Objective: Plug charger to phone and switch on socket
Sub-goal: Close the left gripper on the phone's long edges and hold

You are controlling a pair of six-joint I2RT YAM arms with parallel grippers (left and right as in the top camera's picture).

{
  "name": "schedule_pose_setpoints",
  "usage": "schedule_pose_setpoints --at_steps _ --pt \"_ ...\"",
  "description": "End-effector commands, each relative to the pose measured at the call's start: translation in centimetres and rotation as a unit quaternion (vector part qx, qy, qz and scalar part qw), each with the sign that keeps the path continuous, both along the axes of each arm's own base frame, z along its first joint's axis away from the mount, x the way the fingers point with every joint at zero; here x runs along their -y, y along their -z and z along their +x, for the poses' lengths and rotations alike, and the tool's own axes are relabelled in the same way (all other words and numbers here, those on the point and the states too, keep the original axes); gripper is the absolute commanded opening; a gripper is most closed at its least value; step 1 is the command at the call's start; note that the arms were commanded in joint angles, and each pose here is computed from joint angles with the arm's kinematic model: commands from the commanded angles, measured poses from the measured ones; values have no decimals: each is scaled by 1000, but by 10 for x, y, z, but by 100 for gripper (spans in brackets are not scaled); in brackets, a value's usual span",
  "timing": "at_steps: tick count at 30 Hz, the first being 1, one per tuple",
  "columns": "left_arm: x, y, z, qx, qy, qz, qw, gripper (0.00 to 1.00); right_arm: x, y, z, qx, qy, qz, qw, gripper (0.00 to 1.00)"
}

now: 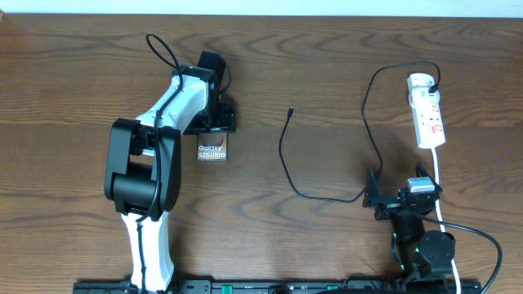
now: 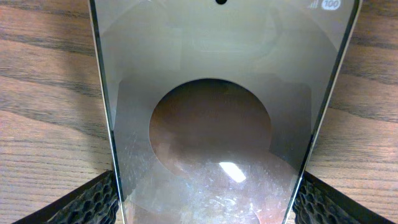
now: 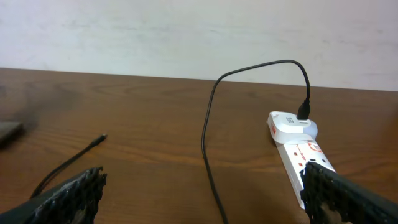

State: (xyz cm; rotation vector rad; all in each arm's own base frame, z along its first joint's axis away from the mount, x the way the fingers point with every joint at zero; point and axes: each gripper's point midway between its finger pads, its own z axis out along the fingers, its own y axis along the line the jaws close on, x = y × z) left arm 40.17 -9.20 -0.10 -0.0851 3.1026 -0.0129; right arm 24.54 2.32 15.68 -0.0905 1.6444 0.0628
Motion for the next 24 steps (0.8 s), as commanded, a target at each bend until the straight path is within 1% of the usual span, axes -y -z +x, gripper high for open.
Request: schedule_pose_setpoints --at_steps 1,15,24 --pt "-5 10 -11 -22 -3 14 1000 83 -3 0 -1 0 -6 0 1000 99" --pt "-6 10 -15 -28 11 15 999 84 -3 0 -1 0 -6 0 1000 99" --pt "-6 10 -14 -29 41 15 999 83 -3 0 -1 0 -6 0 1000 99"
